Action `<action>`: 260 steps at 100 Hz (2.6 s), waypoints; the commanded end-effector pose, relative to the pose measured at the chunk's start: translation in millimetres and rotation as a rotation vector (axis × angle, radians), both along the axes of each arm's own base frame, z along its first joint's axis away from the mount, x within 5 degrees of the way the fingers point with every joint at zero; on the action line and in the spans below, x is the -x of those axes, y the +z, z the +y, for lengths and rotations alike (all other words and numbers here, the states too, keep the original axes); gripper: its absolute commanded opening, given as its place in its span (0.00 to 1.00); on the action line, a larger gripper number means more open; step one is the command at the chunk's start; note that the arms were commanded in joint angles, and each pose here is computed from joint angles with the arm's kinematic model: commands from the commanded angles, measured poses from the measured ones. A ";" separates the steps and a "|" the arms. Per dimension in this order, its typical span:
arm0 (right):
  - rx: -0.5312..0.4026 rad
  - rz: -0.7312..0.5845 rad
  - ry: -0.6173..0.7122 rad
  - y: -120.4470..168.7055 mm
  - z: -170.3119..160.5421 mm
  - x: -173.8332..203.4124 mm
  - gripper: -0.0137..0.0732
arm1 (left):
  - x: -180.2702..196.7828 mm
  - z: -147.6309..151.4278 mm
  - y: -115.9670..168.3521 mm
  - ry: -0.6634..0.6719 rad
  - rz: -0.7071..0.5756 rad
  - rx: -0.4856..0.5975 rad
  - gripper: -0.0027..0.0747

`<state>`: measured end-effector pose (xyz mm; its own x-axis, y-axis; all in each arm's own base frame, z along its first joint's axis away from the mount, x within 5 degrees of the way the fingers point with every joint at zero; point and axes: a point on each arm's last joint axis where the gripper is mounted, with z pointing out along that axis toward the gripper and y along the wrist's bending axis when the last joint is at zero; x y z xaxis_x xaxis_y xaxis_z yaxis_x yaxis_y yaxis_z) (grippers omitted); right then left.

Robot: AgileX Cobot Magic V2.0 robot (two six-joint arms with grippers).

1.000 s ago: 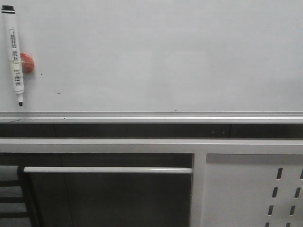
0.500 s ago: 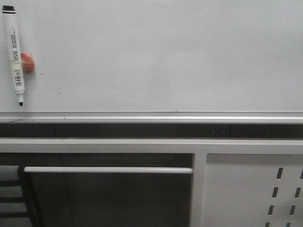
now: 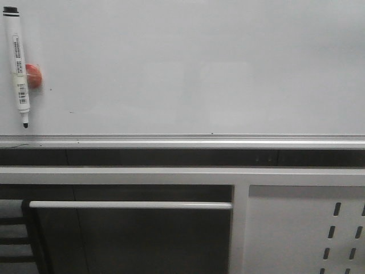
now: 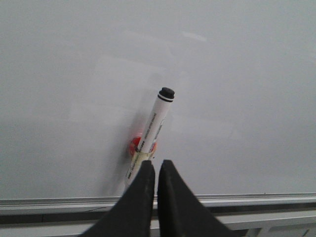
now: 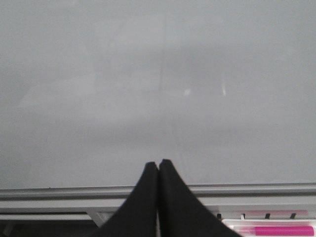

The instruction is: Write number 1 on whiteboard

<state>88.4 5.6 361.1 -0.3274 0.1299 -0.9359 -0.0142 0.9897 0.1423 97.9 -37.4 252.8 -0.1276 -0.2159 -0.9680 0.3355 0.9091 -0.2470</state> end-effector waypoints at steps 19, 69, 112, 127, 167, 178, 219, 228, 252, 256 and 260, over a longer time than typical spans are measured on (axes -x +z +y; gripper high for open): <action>-0.016 -0.094 0.014 16.4 1.7 -3.3 0.07 | 3.0 -4.5 -3.0 -0.053 -0.192 -0.076 0.25; -0.038 -0.102 0.020 17.2 2.7 -3.4 0.07 | -40.4 -23.4 -26.8 -0.080 -0.126 -0.144 0.46; -0.040 -0.115 0.020 18.4 2.8 -3.7 0.07 | -88.6 -37.0 -72.7 -0.023 -0.158 -0.066 0.46; -0.040 -0.115 0.020 18.4 2.8 -3.7 0.07 | -93.4 -41.9 -83.4 -0.056 -0.113 -0.090 0.46; -0.041 -0.131 0.019 19.8 2.7 -4.0 0.07 | -108.3 -44.7 -68.5 -0.020 -0.193 -0.078 0.46; -0.041 -0.135 0.019 20.2 2.7 -4.1 0.07 | -114.3 -47.0 -62.8 -0.018 -0.220 -0.067 0.46; -0.043 -0.159 0.019 22.3 2.7 -4.4 0.07 | -122.0 -49.2 -55.4 -0.007 -0.256 -0.057 0.37; -0.043 -0.165 0.019 22.9 2.7 -4.5 0.07 | -121.8 -49.6 -55.4 -0.011 -0.257 -0.058 0.16; -0.043 -0.165 0.019 22.9 2.7 -4.5 0.07 | -119.7 -54.5 -55.4 -0.069 -0.267 -0.073 0.01; -0.050 -0.163 0.020 22.8 3.0 -4.5 0.07 | -118.6 -55.9 -55.9 -0.088 -0.268 -0.078 0.01; -0.054 -0.163 0.021 22.8 3.2 -4.5 0.07 | -116.7 -58.5 -56.5 -0.122 -0.272 -0.087 0.01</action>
